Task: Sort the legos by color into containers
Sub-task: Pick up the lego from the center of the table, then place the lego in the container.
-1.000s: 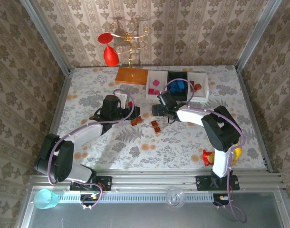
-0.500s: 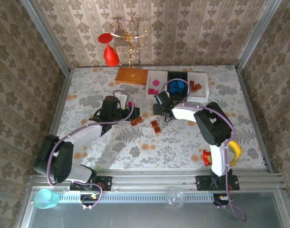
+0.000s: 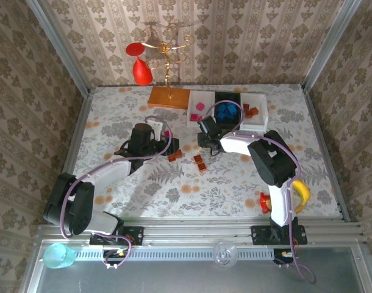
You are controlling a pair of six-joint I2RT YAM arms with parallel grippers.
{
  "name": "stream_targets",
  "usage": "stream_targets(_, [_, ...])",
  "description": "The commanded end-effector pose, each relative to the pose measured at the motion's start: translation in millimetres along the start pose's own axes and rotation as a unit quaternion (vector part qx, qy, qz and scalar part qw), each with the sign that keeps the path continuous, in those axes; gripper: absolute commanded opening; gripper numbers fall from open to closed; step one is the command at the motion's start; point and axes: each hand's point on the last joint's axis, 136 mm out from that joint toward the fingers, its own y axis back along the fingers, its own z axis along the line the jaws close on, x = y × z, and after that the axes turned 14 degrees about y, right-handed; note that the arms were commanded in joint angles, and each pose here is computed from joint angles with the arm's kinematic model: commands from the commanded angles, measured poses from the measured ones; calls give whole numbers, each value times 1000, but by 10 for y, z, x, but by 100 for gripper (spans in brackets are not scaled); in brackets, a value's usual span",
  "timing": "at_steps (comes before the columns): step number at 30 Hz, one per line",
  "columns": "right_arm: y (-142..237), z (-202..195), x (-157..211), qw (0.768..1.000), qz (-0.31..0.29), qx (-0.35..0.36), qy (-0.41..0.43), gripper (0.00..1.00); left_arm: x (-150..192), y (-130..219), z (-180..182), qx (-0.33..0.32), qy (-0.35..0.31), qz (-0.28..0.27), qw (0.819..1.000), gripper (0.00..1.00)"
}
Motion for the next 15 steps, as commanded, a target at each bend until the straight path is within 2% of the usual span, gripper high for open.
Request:
stream_targets(1, [429,-78,-210,999,-46,-20,0,32,-126,23,-252,39,-5,-14,999,74])
stream_targets(9, [1045,-972,-350,990,-115,27,-80,33,-173,-256,-1030,129,-64,2,990,74])
stream_targets(15, [1126,-1775,-408,978,-119,107,-135,35,-147,-553,-1563,176,-98,21,979,75])
